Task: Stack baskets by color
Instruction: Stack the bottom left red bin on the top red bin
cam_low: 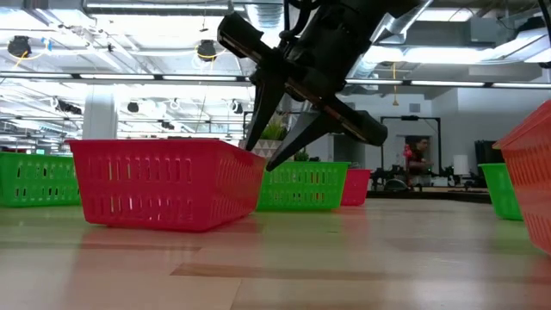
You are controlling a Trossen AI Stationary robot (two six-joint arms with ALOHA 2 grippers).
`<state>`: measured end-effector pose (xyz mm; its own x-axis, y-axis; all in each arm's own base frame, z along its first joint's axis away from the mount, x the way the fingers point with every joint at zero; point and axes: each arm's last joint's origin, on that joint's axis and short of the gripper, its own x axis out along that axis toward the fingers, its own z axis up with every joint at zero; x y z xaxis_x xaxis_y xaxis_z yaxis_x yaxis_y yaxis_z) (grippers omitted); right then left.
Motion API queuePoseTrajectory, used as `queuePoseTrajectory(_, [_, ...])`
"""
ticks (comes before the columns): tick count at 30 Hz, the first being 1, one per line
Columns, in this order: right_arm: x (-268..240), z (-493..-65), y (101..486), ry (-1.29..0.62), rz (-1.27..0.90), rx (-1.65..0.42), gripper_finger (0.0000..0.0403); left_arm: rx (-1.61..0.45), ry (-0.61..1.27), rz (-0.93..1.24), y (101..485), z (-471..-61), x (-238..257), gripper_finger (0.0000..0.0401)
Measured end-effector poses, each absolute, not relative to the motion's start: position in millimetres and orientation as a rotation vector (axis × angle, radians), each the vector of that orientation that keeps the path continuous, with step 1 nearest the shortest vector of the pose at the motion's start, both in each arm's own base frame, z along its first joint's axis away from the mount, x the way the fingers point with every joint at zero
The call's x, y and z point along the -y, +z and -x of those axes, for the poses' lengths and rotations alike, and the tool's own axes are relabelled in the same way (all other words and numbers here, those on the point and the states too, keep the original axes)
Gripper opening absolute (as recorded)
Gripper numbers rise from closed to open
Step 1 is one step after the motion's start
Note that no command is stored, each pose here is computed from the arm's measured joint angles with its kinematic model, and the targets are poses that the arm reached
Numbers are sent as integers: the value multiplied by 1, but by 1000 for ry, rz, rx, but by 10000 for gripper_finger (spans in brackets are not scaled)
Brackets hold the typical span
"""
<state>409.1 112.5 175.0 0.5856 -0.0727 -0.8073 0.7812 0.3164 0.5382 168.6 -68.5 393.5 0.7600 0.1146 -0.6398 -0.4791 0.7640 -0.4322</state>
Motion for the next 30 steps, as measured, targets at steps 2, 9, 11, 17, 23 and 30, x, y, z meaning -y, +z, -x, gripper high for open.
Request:
queuePoseTrajectory(2, [-113, -410, 173, -644, -1113, -772, 147, -631, 347, 624, 393, -169, 69, 0])
queuePoseTrajectory(9, [-118, -422, 149, -602, -1161, -771, 142, -628, 350, 634, 393, -169, 69, 0])
queuePoseTrajectory(11, [-119, -418, 148, -610, -1138, -805, 138, -623, 348, 639, 394, -169, 69, 0])
queuePoseTrajectory(17, [-120, -419, 151, -591, -1156, -825, 105, -620, 354, 642, 394, -169, 69, 0])
queuePoseTrajectory(23, [-122, -419, 151, -543, -1136, -854, 15, -620, 356, 641, 394, -169, 69, 0])
queuePoseTrajectory(30, [-120, -417, 189, -431, -1091, -825, 8, -623, 358, 639, 394, -169, 68, 0])
